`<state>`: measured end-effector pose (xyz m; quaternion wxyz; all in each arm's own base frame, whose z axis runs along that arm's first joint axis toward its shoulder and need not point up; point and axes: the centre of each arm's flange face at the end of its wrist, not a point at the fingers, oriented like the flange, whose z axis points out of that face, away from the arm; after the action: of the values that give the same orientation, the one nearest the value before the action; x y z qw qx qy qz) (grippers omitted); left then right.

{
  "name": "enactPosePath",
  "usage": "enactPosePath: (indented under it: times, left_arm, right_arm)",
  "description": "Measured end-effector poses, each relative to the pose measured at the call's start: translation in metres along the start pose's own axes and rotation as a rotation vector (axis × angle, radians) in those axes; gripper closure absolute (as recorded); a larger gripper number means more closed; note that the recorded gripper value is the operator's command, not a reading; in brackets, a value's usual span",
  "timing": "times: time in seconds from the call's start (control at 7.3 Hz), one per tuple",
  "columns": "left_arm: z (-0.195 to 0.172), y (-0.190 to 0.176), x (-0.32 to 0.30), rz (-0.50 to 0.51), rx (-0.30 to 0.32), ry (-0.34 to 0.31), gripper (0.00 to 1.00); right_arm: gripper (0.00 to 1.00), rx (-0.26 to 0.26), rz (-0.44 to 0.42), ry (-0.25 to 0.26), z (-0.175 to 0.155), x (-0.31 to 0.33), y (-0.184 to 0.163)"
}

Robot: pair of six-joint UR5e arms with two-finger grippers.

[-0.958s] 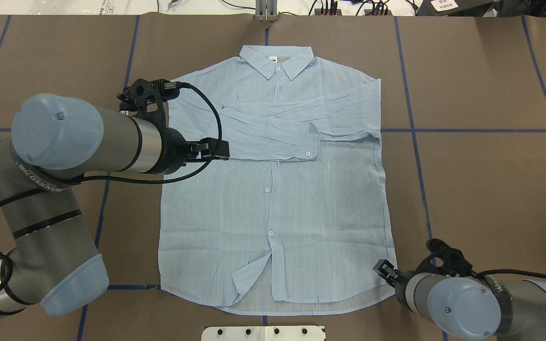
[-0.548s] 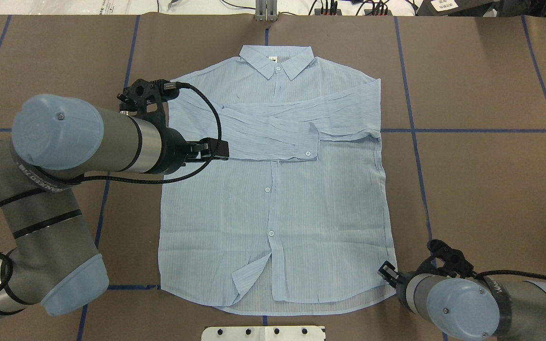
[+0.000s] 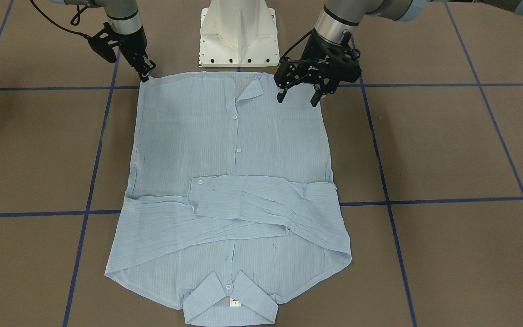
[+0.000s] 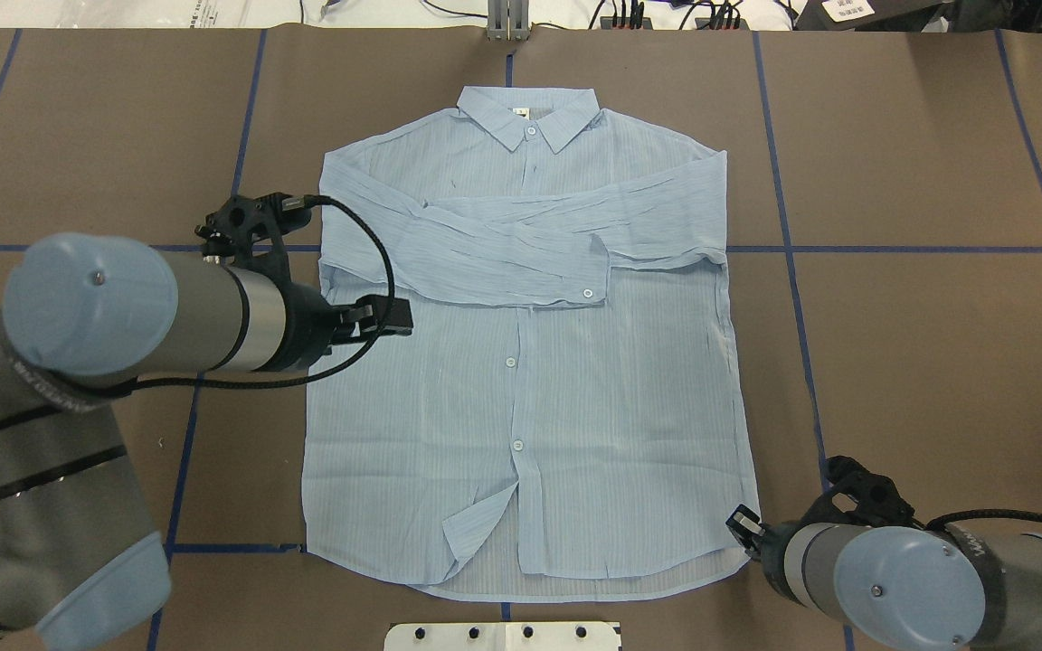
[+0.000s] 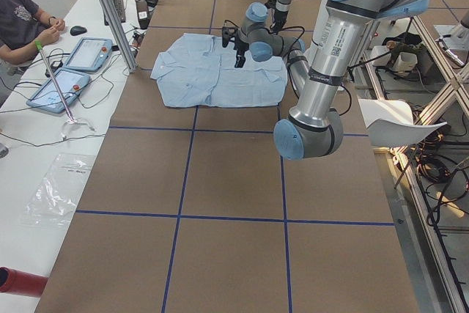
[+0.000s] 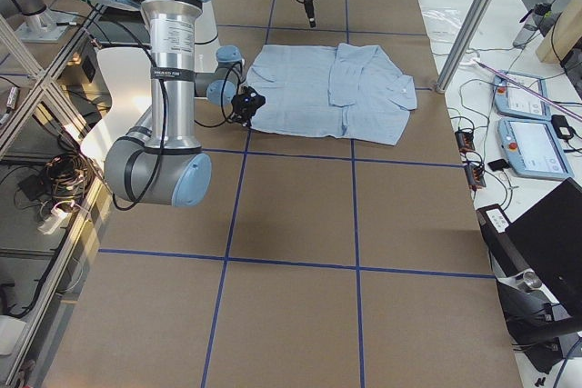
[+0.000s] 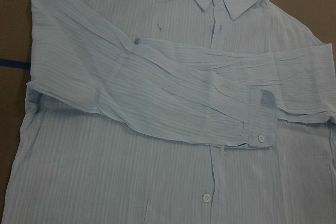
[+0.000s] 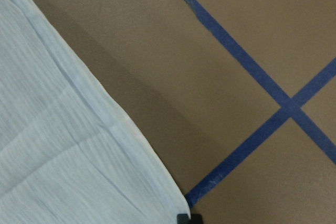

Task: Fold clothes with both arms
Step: 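Move both grippers to the shirt hem corners nearest the robot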

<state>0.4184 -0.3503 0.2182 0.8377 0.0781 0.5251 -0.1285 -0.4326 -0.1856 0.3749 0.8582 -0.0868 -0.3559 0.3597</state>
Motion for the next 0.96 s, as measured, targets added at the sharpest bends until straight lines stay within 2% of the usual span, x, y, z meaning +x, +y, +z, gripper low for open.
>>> enactPosePath:
  times: [0.27, 0.55, 0.96]
  left_arm:
    - [0.022, 0.065, -0.036, -0.058, -0.048, -0.078, 0.03]
    - [0.043, 0.117, -0.061, -0.108, -0.111, -0.158, 0.14]
    - [0.062, 0.156, -0.075, -0.152, -0.157, -0.232, 0.19]
  right_arm:
    - [1.00, -0.014, 0.001, -0.002, -0.008, -0.001, -0.003]
    - [1.00, -0.025, 0.016, 0.018, -0.009, 0.000, -0.014]
    - [1.00, -0.040, 0.021, 0.034, -0.008, -0.001, -0.017]
